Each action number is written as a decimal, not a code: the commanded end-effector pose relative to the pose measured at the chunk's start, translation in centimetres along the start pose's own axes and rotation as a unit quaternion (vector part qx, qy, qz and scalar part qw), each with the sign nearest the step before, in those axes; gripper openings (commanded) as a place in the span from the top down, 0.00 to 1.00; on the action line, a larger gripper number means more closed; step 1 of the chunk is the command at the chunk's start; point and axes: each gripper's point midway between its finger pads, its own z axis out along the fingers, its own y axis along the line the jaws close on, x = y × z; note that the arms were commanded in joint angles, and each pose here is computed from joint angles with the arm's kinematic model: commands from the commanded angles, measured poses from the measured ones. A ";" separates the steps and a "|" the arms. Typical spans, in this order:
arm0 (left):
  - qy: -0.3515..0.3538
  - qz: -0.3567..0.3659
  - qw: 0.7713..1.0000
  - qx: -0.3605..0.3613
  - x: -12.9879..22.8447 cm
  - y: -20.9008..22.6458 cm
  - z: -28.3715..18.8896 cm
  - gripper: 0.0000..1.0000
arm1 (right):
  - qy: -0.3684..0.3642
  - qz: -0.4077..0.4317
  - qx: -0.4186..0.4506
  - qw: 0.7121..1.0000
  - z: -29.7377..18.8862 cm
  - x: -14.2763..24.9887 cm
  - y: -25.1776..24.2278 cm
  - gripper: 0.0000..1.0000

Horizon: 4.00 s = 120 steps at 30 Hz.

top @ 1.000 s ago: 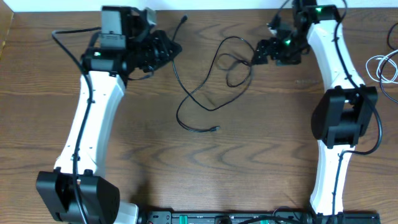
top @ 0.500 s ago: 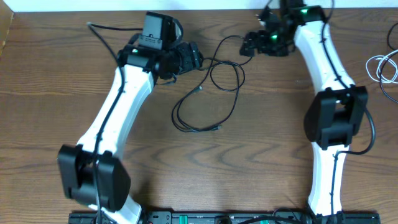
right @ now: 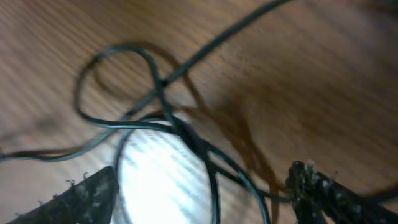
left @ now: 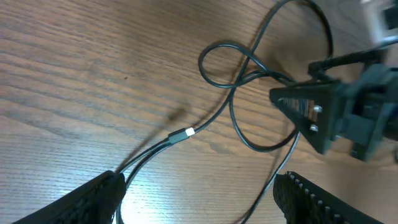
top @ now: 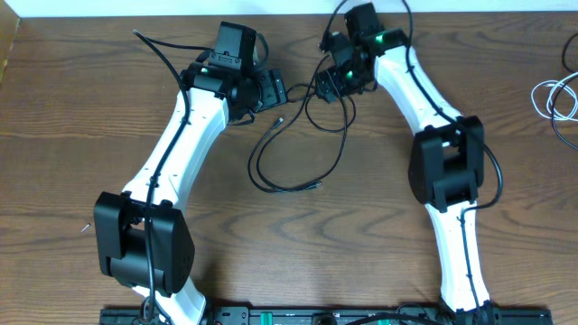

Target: Untangle cables

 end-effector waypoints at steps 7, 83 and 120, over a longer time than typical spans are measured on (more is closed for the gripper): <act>-0.009 0.009 1.000 -0.010 -0.4 0.5 -0.4 0.18 | 0.037 -0.034 -0.006 0.999 3.9 2.2 -0.2 0.28; -0.003 0.007 1.000 -0.013 -0.1 0.6 -0.4 0.18 | -0.207 0.501 0.211 0.814 -39.9 25.0 -33.6 0.01; 0.000 0.007 1.000 -0.015 0.0 0.7 -0.4 0.05 | 0.048 0.281 0.159 0.945 -27.6 15.5 -11.8 0.05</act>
